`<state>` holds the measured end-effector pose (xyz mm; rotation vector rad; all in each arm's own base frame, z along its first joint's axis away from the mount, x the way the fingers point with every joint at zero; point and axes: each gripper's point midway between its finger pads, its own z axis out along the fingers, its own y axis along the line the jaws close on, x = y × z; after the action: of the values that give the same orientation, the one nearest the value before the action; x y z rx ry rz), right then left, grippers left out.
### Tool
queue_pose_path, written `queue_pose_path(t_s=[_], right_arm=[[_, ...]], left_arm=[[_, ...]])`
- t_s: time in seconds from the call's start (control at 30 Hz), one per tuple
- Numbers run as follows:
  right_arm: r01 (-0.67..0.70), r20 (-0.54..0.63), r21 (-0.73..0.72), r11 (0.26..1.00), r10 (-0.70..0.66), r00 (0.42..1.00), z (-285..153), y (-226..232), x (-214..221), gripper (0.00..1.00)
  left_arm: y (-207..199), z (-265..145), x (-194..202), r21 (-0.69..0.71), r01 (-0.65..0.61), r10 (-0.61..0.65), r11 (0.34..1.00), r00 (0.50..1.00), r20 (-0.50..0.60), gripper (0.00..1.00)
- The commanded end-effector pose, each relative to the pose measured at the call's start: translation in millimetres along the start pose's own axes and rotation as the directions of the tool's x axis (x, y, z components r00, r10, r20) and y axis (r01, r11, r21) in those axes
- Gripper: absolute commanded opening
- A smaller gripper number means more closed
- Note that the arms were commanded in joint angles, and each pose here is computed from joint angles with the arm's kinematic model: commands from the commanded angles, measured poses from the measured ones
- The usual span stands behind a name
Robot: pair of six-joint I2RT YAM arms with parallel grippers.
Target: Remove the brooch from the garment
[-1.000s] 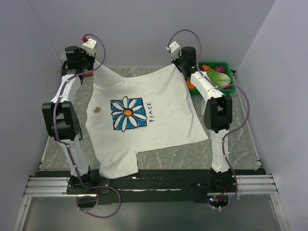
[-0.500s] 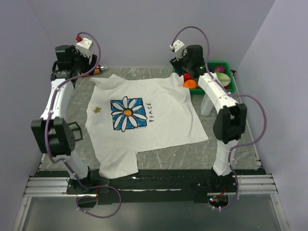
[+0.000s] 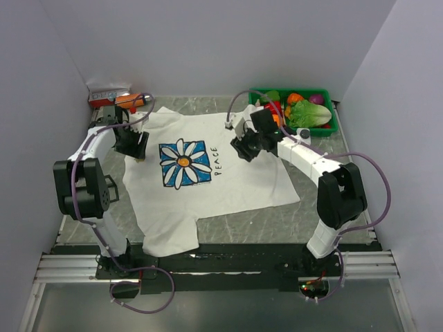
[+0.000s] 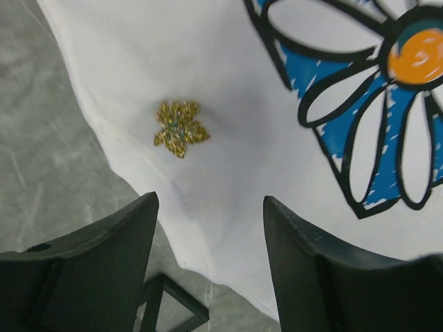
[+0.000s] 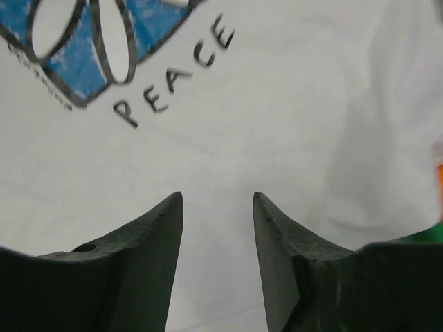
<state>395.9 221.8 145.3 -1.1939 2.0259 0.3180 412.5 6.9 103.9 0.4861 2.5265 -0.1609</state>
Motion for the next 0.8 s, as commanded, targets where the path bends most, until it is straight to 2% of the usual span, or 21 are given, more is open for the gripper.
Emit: queue_pose_path(t_s=[0.0, 0.2, 0.4, 0.77], right_arm=[[-0.016, -0.087, 0.007, 1.0, 0.017, 0.996, 3.5, 5.1, 30.2, 0.5], [0.003, -0.124, 0.015, 1.0, -0.001, 0.992, 1.7, 8.8, 46.5, 0.51], [-0.008, -0.127, 0.005, 1.0, 0.009, 0.992, -0.5, 13.0, 49.3, 0.51], [-0.01, -0.131, -0.008, 1.0, 0.009, 0.991, 2.4, 14.7, 48.6, 0.52]], left_arm=[[12.2, -10.2, -7.6, -0.08, 0.038, -0.037, 0.996, 0.999, 0.015, 0.67], [19.6, 11.7, 0.2, -0.078, 0.033, -0.036, 0.996, 0.998, -0.042, 0.63], [27.8, 34.0, -7.9, -0.087, 0.035, -0.038, 0.996, 0.999, -0.037, 0.58], [17.9, 67.9, -3.7, -0.046, 0.037, -0.041, 0.998, 0.994, -0.097, 0.59]])
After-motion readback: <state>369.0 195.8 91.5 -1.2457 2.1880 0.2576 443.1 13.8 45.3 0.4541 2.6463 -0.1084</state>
